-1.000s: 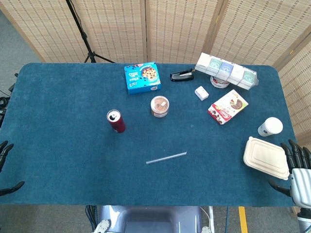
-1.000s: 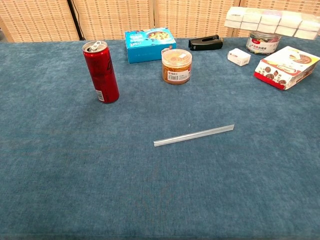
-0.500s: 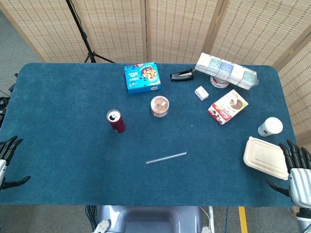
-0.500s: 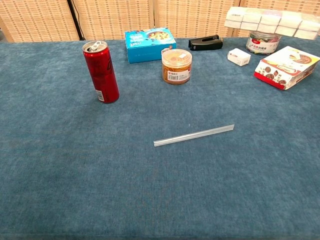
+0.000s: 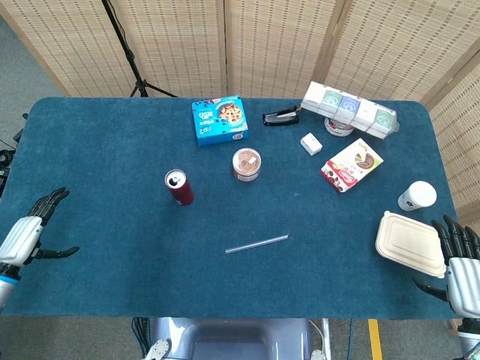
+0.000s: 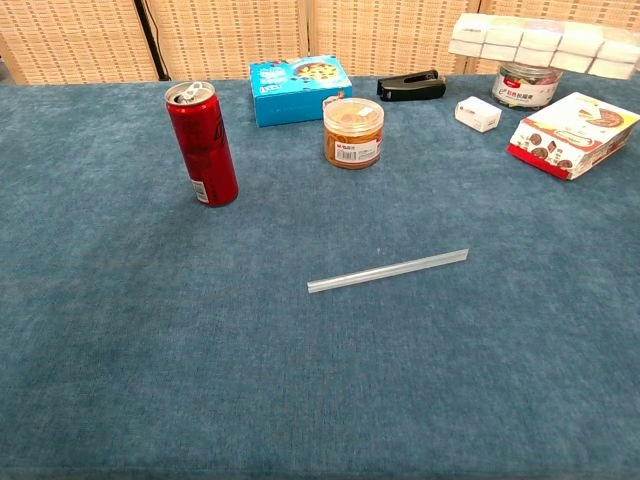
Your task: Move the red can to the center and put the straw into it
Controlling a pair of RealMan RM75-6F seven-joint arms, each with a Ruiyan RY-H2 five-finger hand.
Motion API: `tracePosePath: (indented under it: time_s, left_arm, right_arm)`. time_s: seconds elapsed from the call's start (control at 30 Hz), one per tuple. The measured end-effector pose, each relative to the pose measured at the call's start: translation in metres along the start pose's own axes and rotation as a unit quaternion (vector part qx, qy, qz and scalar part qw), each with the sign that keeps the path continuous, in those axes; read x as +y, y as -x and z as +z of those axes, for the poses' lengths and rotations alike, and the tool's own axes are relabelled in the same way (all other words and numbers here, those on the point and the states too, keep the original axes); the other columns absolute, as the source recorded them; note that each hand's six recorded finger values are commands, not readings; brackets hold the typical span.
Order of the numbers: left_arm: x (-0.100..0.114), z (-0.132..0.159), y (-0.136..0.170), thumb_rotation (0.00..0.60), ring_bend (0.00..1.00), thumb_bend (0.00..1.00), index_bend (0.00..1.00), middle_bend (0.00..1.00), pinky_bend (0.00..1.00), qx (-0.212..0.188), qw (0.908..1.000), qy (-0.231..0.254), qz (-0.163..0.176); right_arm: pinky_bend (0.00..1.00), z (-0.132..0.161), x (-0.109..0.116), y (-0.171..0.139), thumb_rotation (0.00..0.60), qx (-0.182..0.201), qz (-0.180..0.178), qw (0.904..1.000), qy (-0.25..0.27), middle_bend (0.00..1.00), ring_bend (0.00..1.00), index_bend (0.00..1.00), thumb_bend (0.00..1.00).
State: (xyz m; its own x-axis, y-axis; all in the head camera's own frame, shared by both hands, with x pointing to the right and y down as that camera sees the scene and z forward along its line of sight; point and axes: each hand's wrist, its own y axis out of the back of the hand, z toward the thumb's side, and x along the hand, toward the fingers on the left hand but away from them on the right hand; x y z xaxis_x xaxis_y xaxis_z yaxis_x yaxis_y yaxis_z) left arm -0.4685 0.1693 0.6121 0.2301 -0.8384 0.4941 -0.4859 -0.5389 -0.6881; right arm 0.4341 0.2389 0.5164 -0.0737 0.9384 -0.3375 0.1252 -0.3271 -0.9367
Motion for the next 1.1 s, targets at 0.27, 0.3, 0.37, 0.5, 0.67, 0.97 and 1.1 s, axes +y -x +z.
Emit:
tracePosePath:
  time_s: [0.27, 0.3, 0.37, 0.5, 0.67, 0.97, 1.1]
  left_arm:
    - [-0.035, 0.009, -0.063, 0.600, 0.00, 0.00, 0.00, 0.00, 0.00, -0.044, 0.9936, 0.104, -0.009]
    - [-0.040, 0.012, -0.069, 0.600, 0.00, 0.00, 0.00, 0.00, 0.00, -0.048, 0.9926, 0.111, -0.012]
    - [-0.048, 0.016, -0.079, 0.600, 0.00, 0.00, 0.00, 0.00, 0.00, -0.052, 0.9900, 0.130, -0.018]
    - [-0.062, 0.030, -0.099, 0.600, 0.00, 0.00, 0.00, 0.00, 0.00, -0.059, 0.9821, 0.176, -0.030]
    - [-0.095, 0.057, -0.133, 0.600, 0.00, 0.00, 0.00, 0.00, 0.00, -0.064, 0.9759, 0.200, -0.059]
    - [-0.123, 0.080, -0.161, 0.600, 0.00, 0.00, 0.00, 0.00, 0.00, -0.043, 0.9728, 0.215, -0.076]
    - [-0.128, 0.091, -0.170, 0.600, 0.00, 0.00, 0.00, 0.00, 0.00, -0.048, 0.9723, 0.216, -0.076]
  right_arm:
    - [0.00, -0.004, -0.002, 0.004, 0.600, -0.009, 0.006, 0.9999, 0.001, 0.00, 0.00, 0.00, 0.00]
    - [0.00, -0.005, -0.003, 0.004, 0.600, -0.010, 0.007, 0.9999, 0.001, 0.00, 0.00, 0.00, 0.00]
    - [0.00, -0.006, -0.004, 0.005, 0.600, -0.011, 0.009, 0.9999, 0.002, 0.00, 0.00, 0.00, 0.00]
    - [0.00, -0.007, -0.004, 0.006, 0.600, -0.014, 0.010, 0.9998, 0.003, 0.00, 0.00, 0.00, 0.00]
    - [0.00, -0.010, -0.004, 0.008, 0.600, -0.018, 0.011, 0.9998, 0.006, 0.00, 0.00, 0.00, 0.00]
    - [0.00, -0.015, -0.001, 0.009, 0.600, -0.023, 0.011, 0.9995, 0.016, 0.00, 0.00, 0.00, 0.00]
    - [0.00, -0.018, 0.000, 0.011, 0.600, -0.028, 0.011, 0.9994, 0.019, 0.00, 0.00, 0.00, 0.00]
